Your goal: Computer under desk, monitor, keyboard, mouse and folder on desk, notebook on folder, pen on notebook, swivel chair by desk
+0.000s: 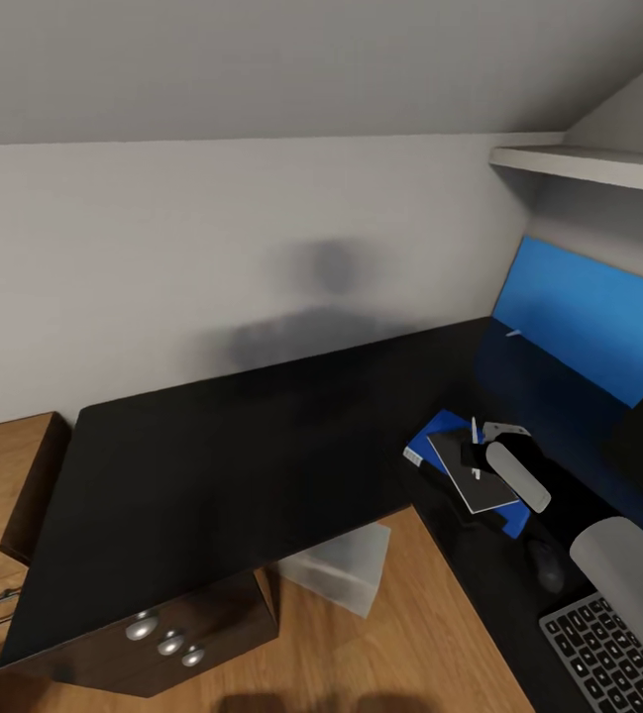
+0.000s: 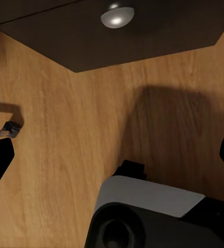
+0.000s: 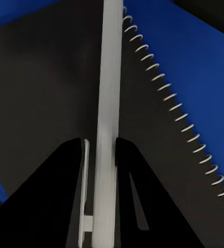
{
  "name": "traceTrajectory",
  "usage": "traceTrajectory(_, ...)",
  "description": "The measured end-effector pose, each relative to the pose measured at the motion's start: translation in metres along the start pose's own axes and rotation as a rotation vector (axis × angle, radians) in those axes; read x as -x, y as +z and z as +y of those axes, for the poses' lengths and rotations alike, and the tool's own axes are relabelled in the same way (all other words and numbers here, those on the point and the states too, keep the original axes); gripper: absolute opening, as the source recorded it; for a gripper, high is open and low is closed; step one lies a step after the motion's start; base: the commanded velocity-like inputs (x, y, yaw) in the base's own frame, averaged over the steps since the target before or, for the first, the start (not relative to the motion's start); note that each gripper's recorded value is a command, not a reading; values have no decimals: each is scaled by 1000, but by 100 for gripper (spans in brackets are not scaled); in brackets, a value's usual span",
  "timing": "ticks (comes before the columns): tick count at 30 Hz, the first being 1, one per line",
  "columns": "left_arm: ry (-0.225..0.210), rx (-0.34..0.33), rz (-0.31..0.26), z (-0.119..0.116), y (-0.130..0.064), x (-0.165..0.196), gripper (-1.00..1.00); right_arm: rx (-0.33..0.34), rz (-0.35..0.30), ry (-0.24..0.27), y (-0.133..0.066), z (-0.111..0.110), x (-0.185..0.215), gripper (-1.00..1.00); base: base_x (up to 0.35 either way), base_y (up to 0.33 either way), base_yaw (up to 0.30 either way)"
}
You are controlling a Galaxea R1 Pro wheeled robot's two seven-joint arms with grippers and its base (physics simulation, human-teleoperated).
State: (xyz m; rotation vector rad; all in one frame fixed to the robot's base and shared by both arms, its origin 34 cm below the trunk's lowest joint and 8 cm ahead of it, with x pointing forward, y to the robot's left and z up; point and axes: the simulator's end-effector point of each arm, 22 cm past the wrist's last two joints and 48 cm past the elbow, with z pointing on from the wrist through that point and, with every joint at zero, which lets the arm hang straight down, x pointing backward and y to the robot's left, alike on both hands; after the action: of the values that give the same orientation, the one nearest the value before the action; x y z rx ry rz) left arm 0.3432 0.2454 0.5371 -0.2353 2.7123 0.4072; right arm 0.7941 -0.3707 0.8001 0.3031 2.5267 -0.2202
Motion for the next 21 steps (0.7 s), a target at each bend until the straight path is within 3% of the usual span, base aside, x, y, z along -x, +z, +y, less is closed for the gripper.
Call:
traceTrajectory(18, 0, 1, 0, -2, 12, -4, 100, 1, -3, 0, 10, 2, -5, -100, 0, 0, 0)
traceTrajectory(19, 0, 1, 0, -2, 12, -4, 100, 1, -3, 1, 10, 2, -5, 100, 0, 0, 0)
traceTrajectory(21, 1, 1, 0, -2, 12, -4, 100, 2, -3, 1, 10, 2, -5, 100, 0, 0, 0)
